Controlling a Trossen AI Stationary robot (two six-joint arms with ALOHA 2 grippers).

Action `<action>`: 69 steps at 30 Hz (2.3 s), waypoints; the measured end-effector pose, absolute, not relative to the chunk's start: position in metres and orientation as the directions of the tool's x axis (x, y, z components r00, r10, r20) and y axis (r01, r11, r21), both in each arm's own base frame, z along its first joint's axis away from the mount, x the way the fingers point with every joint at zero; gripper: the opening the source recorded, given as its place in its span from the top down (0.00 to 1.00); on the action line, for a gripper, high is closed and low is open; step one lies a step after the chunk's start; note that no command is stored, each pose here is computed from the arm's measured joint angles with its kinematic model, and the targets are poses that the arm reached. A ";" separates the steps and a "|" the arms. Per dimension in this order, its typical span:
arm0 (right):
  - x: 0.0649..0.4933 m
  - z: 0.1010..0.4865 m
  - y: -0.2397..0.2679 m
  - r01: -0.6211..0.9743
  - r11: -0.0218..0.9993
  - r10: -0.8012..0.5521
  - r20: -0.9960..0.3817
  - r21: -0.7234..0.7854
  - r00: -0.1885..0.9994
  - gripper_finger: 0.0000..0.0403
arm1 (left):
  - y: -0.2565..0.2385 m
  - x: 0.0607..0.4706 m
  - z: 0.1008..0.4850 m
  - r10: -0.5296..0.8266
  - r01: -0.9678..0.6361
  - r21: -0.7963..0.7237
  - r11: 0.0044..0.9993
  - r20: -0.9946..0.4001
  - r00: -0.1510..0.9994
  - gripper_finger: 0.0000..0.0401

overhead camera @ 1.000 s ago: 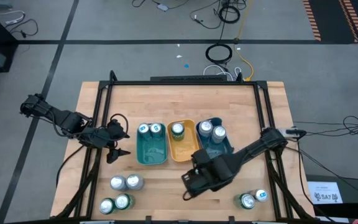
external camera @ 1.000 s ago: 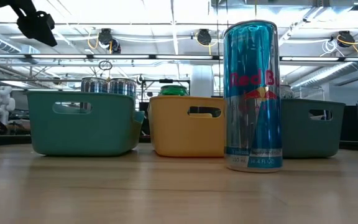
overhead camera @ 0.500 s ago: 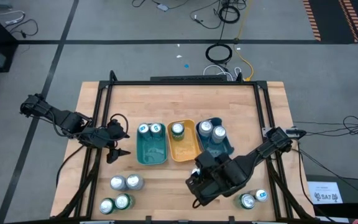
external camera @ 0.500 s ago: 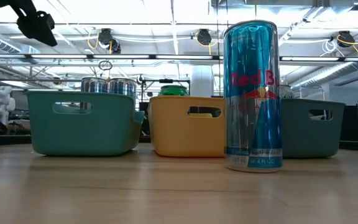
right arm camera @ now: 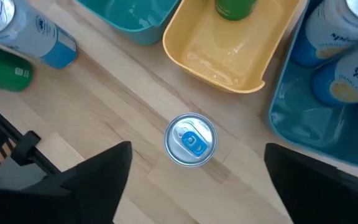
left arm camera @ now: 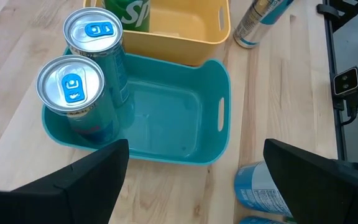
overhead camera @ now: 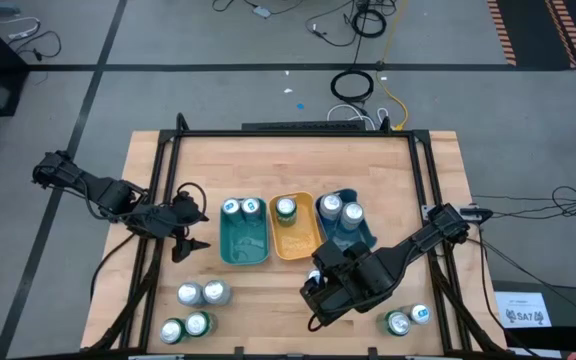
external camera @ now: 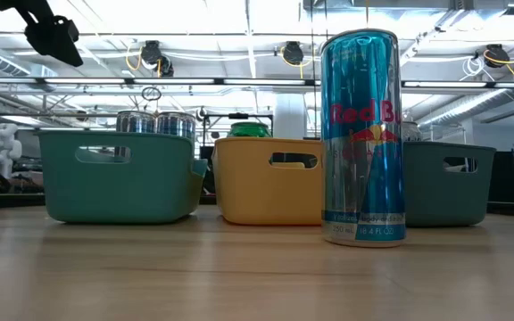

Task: Sort soda cans
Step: Move the white and blue soda can to the center

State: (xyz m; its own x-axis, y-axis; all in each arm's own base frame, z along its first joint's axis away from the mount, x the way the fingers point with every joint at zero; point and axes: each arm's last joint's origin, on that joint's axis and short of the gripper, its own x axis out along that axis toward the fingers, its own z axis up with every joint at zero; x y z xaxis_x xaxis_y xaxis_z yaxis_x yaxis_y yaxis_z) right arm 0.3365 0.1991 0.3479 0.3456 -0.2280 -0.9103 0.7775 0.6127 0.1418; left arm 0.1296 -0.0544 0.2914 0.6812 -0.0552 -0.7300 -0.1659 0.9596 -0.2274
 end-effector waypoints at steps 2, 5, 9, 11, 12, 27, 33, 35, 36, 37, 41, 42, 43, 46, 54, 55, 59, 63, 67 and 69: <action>0.336 0.348 0.199 0.778 0.612 -0.229 -0.910 0.142 0.346 0.06 | -0.054 0.130 0.291 -0.055 -0.166 -0.228 0.959 -0.730 0.682 0.05; 0.337 0.348 0.200 0.799 0.578 -0.224 -0.909 0.165 0.350 0.02 | -0.054 0.130 0.291 -0.055 -0.166 -0.228 0.960 -0.730 0.682 0.05; 0.337 0.348 0.202 0.796 0.577 -0.193 -0.917 0.181 0.349 0.01 | -0.054 0.130 0.291 -0.055 -0.166 -0.228 0.959 -0.730 0.681 0.05; 0.335 0.347 0.201 0.826 0.534 -0.183 -0.929 0.181 0.323 0.02 | -0.054 0.130 0.291 -0.055 -0.166 -0.228 0.959 -0.730 0.682 0.05; 0.335 0.347 0.201 0.842 0.505 -0.178 -0.932 0.189 0.316 0.02 | -0.054 0.130 0.291 -0.055 -0.166 -0.228 0.959 -0.730 0.682 0.05; 0.305 0.315 0.210 0.928 0.368 -0.129 -0.985 0.063 0.118 0.03 | -0.054 0.130 0.292 -0.026 -0.184 -0.209 0.960 -0.724 0.689 0.05; 0.245 0.303 0.201 0.976 0.213 -0.101 -0.994 -0.054 -0.033 0.03 | -0.053 0.130 0.292 -0.013 -0.191 -0.201 0.961 -0.721 0.693 0.05; 0.224 0.306 0.199 0.987 0.149 -0.088 -0.995 -0.057 -0.045 0.03 | -0.053 0.130 0.292 -0.012 -0.192 -0.200 0.961 -0.721 0.692 0.05; 0.213 0.307 0.199 0.991 0.119 -0.077 -0.996 -0.059 -0.050 0.03 | -0.053 0.130 0.292 -0.012 -0.192 -0.200 0.961 -0.721 0.693 0.05; 0.204 0.307 0.200 0.994 0.093 -0.060 -0.997 -0.055 -0.049 0.03 | -0.053 0.130 0.292 -0.012 -0.192 -0.200 0.961 -0.721 0.693 0.05; 0.182 0.304 0.205 0.992 0.096 0.059 -0.994 -0.083 -0.089 0.03 | -0.053 0.130 0.292 -0.012 -0.192 -0.200 0.961 -0.721 0.693 0.05; 0.180 0.301 0.206 0.990 0.102 0.063 -0.992 -0.102 -0.108 0.03 | -0.053 0.130 0.292 -0.012 -0.192 -0.201 0.961 -0.721 0.693 0.05; 0.177 0.299 0.207 0.987 0.108 0.060 -0.991 -0.115 -0.122 0.03 | -0.053 0.130 0.292 -0.012 -0.192 -0.200 0.961 -0.721 0.693 0.05; 0.173 0.299 0.210 0.985 0.128 0.055 -0.991 -0.117 -0.125 0.03 | -0.053 0.130 0.292 -0.011 -0.195 -0.201 0.960 -0.721 0.693 0.05; 0.156 0.299 0.224 0.968 0.224 0.048 -0.990 -0.116 -0.129 0.03 | -0.053 0.130 0.292 -0.008 -0.200 -0.203 0.958 -0.720 0.694 0.05; 0.153 0.299 0.225 0.962 0.246 0.046 -0.990 -0.115 -0.130 0.03 | -0.053 0.130 0.292 -0.007 -0.200 -0.203 0.958 -0.720 0.694 0.05; 0.143 0.304 0.227 0.934 0.348 0.056 -0.992 -0.087 -0.113 0.03 | -0.053 0.130 0.292 -0.007 -0.200 -0.203 0.958 -0.720 0.694 0.05; 0.135 0.315 0.221 0.886 0.463 0.055 -0.997 -0.024 -0.056 0.03 | -0.053 0.130 0.292 -0.007 -0.200 -0.203 0.958 -0.720 0.694 0.05; 0.131 0.323 0.212 0.756 0.654 0.039 -0.999 0.030 0.006 0.03 | -0.053 0.130 0.292 -0.008 -0.200 -0.203 0.958 -0.720 0.694 0.05; 0.131 0.323 0.212 0.629 0.777 0.037 -0.999 0.035 0.010 0.03 | -0.053 0.130 0.292 -0.008 -0.200 -0.203 0.958 -0.720 0.694 0.05</action>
State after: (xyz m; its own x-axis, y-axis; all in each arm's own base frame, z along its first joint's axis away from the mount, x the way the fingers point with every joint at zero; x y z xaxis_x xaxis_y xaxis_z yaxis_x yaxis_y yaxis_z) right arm 0.1308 0.2119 0.3232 0.0102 0.0372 -0.9993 0.6290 0.7766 0.0354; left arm 0.1300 -0.0529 0.2916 0.6940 -0.0075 -0.7200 -0.2003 0.9585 -0.2030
